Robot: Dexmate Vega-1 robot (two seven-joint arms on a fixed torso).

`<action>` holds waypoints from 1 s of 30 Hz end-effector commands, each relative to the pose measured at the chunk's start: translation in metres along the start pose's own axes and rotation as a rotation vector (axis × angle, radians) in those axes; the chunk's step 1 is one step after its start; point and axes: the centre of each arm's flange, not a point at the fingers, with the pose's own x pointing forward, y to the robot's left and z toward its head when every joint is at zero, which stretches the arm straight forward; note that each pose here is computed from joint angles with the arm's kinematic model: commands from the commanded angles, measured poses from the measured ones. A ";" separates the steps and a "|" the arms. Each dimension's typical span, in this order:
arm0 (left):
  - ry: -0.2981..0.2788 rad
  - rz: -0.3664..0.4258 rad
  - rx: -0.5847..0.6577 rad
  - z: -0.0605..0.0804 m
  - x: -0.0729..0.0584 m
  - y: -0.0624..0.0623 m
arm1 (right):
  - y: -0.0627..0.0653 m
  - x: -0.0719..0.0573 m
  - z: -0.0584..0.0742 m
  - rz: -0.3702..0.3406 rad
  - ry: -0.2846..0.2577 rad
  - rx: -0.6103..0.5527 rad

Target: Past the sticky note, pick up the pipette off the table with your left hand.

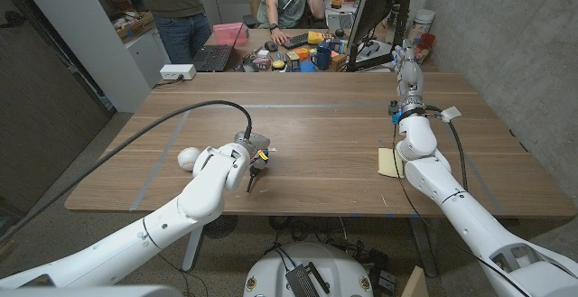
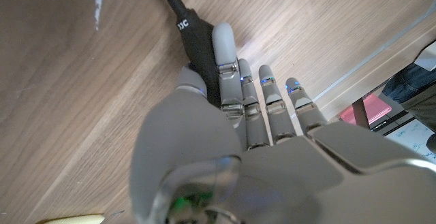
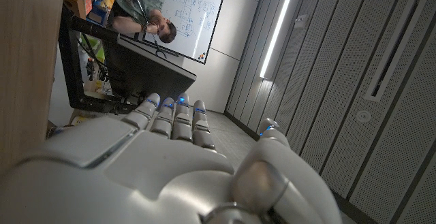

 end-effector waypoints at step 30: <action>-0.178 0.386 -0.421 -0.064 -0.022 0.096 | 0.023 -0.007 0.067 0.009 -0.026 -0.140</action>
